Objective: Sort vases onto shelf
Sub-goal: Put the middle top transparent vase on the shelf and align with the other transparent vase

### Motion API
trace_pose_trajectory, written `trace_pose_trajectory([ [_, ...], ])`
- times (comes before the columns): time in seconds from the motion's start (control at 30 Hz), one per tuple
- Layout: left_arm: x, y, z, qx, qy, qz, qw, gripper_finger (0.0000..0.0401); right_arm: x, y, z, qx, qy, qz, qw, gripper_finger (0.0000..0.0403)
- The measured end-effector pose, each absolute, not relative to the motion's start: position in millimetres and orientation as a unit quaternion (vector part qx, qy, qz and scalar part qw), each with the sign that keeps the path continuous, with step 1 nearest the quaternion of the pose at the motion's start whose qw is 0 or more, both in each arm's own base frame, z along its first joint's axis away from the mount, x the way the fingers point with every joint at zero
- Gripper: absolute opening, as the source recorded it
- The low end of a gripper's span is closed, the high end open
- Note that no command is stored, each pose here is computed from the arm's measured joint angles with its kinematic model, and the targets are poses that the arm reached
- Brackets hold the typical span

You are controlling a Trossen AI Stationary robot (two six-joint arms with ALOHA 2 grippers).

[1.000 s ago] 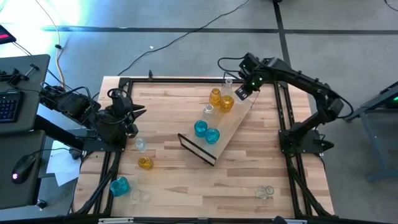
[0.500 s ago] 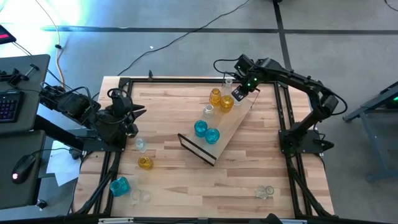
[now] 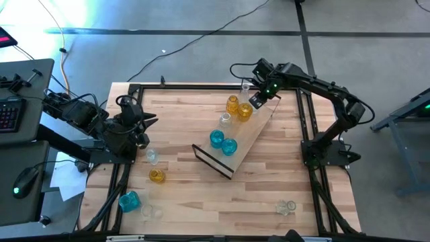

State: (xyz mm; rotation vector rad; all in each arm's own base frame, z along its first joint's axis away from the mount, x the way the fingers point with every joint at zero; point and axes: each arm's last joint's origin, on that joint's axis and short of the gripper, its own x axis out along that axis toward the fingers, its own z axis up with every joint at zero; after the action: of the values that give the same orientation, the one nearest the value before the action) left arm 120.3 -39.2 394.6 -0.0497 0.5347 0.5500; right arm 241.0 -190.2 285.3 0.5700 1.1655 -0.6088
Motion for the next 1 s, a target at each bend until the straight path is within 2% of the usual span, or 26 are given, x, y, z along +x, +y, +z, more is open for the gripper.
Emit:
trace_pose_trajectory([
  [0.3,120.3,-39.3,394.6,-0.024,0.261,0.268,0.927,0.0060,240.9,-190.0,285.4,0.262,0.534,-0.278,0.754,0.0093],
  [0.63,120.3,-39.3,394.6,-0.027,0.260,0.269,0.927,0.0060,241.0,-189.9,285.6,0.266,0.532,-0.280,0.754,0.0135],
  [1.0,120.4,-39.3,394.6,-0.028,0.260,0.269,0.927,0.0060,244.0,-192.1,286.9,0.269,0.514,-0.285,0.763,0.0139],
])
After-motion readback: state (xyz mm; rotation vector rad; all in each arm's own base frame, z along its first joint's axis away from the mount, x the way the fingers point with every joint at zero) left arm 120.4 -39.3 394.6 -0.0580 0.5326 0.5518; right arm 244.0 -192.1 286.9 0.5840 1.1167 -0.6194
